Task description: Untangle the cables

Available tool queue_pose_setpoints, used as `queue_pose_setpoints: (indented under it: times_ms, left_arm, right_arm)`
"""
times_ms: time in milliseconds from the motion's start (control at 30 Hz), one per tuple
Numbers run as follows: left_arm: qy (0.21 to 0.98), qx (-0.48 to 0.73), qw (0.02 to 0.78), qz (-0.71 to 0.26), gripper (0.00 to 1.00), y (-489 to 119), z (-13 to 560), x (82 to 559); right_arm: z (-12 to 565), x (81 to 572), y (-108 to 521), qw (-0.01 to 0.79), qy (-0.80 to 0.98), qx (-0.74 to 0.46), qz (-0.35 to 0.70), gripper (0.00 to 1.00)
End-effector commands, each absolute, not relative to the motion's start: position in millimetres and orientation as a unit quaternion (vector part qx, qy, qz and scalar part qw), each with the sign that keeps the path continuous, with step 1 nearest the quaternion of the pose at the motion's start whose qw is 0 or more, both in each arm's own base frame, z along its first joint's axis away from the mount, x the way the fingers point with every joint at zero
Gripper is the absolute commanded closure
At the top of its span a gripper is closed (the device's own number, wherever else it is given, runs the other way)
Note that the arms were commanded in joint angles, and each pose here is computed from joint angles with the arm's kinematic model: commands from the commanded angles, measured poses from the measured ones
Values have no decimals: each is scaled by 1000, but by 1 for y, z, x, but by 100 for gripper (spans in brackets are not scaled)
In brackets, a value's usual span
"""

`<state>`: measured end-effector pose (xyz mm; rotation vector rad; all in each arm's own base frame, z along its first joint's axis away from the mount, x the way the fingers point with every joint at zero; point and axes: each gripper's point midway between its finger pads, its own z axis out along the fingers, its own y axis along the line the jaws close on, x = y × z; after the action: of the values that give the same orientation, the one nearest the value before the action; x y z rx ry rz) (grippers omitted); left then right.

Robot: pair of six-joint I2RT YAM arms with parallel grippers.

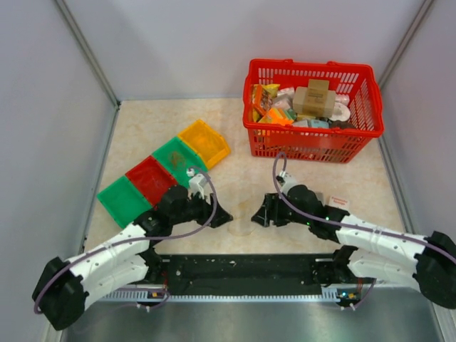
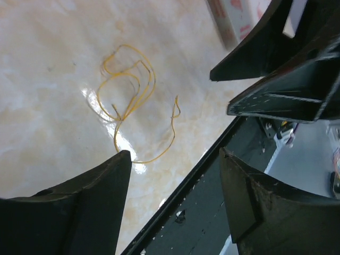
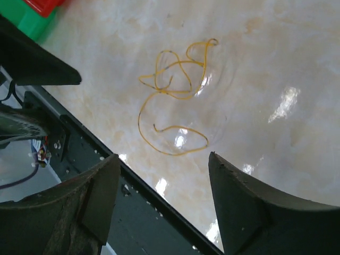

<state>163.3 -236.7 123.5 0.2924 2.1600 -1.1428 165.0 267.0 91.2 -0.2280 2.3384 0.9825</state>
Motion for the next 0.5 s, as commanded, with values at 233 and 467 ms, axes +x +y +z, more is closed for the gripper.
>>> queue_pose_setpoints:
  times_ms: [233, 467]
  left_arm:
    - [863, 296, 293, -284, 30, -290, 93, 168]
    - [887, 302, 312, -156, 14, -293, 87, 199]
  right_arm:
    - [94, 137, 232, 308, 861, -34, 402, 35]
    - [115, 138, 217, 359, 824, 3, 438, 36]
